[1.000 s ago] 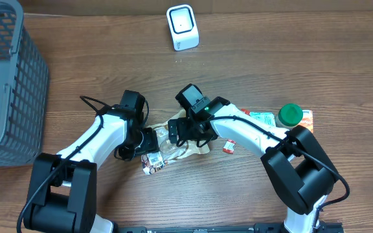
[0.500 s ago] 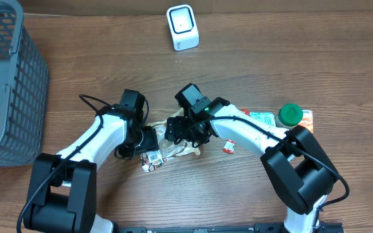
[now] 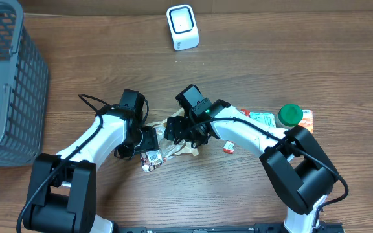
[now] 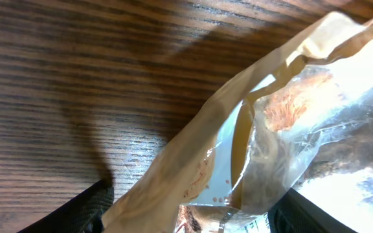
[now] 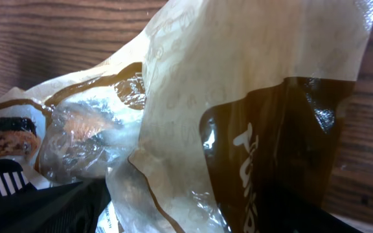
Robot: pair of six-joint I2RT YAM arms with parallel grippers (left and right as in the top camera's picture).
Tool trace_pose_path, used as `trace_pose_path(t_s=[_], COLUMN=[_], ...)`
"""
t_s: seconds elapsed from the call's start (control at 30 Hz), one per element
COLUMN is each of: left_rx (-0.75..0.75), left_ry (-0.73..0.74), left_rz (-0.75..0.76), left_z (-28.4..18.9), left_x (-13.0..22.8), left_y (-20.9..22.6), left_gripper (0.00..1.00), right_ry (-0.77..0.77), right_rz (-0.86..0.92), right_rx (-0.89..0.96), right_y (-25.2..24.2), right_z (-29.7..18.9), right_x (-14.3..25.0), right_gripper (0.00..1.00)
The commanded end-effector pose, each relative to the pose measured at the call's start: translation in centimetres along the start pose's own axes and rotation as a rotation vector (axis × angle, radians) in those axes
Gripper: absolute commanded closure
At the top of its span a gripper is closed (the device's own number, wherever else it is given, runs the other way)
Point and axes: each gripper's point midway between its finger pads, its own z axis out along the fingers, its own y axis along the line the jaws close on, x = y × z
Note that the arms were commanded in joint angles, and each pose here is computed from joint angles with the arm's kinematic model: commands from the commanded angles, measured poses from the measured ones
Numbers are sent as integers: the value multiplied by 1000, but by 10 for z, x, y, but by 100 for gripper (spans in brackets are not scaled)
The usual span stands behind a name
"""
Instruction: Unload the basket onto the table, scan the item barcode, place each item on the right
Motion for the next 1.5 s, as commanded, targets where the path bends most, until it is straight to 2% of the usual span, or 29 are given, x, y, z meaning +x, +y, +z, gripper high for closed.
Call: trace_pose_path(t_s=[0.0,0.1,0.17,0.2,0.53,0.77,0.97,1.2,1.27,1.4,1.43,1.47], left_rx=[-59,-59,-57,-51,-48,-49,-48,-44,-42,-34,-32,-31], left_ry=[4,4,6,9,9,10,8,0,-5,-25,-28,-32], left_rz=[-11,-11,-10,-10,-3,-3,1,20,21,48,52,52], left_z=[7,7,7,7,7,7,7,7,7,7,7,7], left_x=[5,5,5,6,6,6,6,3,2,-3,-4,-4], left_y=[11,11,11,10,9,9,10,8,8,6,5,5], left_gripper=[32,32,32,32,31,31,31,31,30,31,31,32], right_ry=[-34,-34,-28,-19,-1,89,162,112,125,150,138,123], right_rz=[-2,-3,18,57,134,98,63,-10,-10,10,10,11], right_rx=[-20,-51,-17,7,-9,-233,-373,-325,-319,-289,-276,-260], right_y=[8,15,6,-1,-11,27,44,31,31,25,23,20], right_z=[-8,-12,-12,-11,2,2,-11,-8,-6,-5,-4,-3], right_x=[-9,-13,-12,-8,3,15,18,11,15,22,20,18], right_gripper=[17,20,29,31,31,37,58,53,54,63,62,50])
